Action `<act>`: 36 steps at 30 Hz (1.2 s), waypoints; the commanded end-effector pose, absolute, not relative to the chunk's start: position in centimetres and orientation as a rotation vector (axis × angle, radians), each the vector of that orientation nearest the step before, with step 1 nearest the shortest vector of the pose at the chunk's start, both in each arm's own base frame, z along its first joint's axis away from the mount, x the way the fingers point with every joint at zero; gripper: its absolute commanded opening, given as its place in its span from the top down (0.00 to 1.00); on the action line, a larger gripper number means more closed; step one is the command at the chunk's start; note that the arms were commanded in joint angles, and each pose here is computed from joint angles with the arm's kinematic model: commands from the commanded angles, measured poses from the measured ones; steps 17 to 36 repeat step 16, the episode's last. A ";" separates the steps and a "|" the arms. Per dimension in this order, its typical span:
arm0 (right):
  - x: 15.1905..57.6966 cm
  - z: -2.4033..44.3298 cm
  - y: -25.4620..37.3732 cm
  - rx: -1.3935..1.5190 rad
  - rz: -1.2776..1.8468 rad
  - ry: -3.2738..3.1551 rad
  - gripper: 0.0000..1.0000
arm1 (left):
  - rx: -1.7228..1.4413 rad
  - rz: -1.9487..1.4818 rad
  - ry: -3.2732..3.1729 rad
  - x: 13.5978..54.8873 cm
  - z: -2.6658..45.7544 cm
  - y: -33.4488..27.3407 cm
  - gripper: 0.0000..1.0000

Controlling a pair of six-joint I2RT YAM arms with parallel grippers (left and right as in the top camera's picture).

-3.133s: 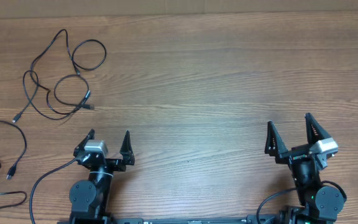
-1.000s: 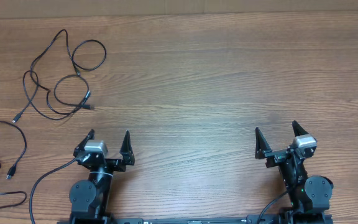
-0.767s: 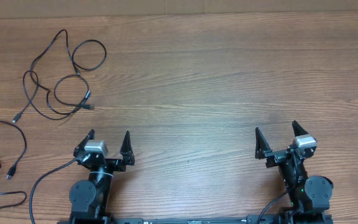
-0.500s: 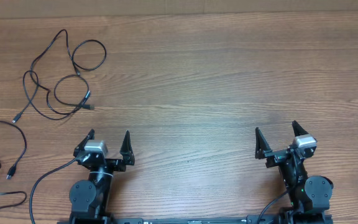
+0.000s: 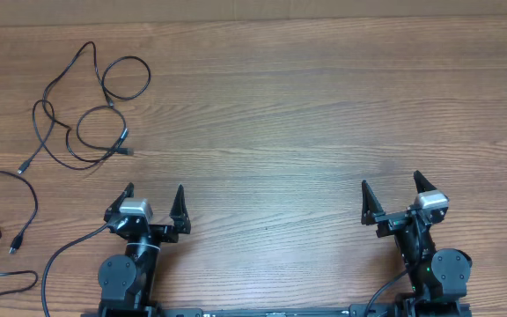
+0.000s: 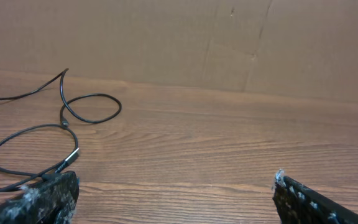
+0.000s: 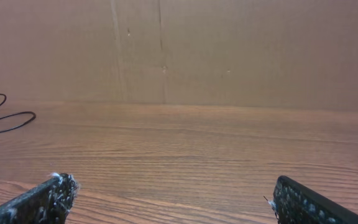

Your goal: Untangle cables

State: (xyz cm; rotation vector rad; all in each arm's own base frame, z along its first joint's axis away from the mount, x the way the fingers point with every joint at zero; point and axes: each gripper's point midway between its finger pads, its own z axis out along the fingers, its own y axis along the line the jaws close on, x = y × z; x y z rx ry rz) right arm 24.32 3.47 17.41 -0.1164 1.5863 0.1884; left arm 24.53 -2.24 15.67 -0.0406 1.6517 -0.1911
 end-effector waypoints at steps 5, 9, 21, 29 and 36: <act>24.3 17.3 3.7 -0.115 0.202 1.582 0.00 | -0.047 -0.170 1.649 24.5 15.6 -1.9 0.00; 24.3 17.3 3.7 -0.116 0.202 1.582 0.00 | -0.047 -0.170 1.649 24.5 15.6 -1.9 0.00; 24.3 17.3 3.7 -0.116 0.202 1.582 0.00 | -0.047 -0.170 1.649 24.5 15.6 -1.9 0.01; 24.3 17.3 3.7 -0.116 0.202 1.582 0.00 | -0.047 -0.170 1.649 24.5 15.6 -1.9 0.01; 24.3 17.3 3.7 -0.116 0.202 1.582 0.00 | -0.047 -0.170 1.649 24.5 15.6 -1.9 0.01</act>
